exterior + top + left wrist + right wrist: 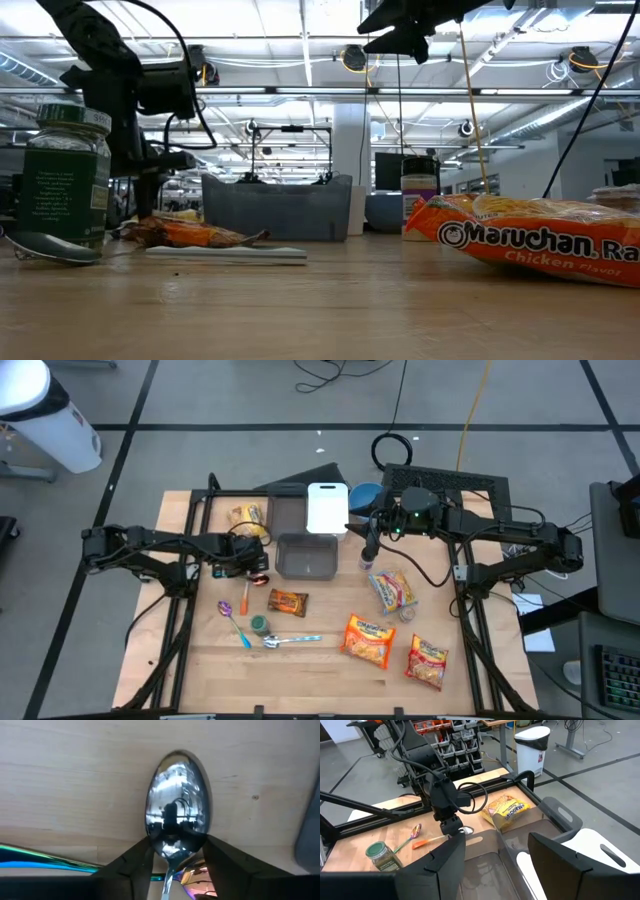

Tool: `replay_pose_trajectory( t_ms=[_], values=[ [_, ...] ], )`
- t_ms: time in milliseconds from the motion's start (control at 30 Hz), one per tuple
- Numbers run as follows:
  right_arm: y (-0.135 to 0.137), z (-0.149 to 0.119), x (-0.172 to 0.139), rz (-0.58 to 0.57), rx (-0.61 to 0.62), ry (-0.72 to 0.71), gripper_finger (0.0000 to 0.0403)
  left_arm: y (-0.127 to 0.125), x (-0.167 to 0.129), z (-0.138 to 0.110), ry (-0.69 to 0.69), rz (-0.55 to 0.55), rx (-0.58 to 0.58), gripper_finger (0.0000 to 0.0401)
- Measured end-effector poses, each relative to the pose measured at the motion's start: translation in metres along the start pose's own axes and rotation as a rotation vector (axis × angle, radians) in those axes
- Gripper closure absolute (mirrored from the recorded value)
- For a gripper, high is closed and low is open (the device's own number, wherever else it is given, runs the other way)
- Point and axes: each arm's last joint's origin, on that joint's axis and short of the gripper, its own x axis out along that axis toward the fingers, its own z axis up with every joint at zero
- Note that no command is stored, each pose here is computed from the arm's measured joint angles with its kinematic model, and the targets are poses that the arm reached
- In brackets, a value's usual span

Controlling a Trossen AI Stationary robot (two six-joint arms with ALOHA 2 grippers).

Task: Pick & Place Food Item
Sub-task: Put the orange spoon into the bottom black bin

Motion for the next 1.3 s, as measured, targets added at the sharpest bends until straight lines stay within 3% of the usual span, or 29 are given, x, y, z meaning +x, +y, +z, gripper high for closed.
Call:
replay_pose_trajectory(
  t_ms=[1300],
  values=[
    [-0.0002,-0.0017,0.0000,-0.003,0.003,0.018,0.0193,0.0013,0.0003,-0.0005,0.014,0.008,0.026,0.0387]
  ],
)
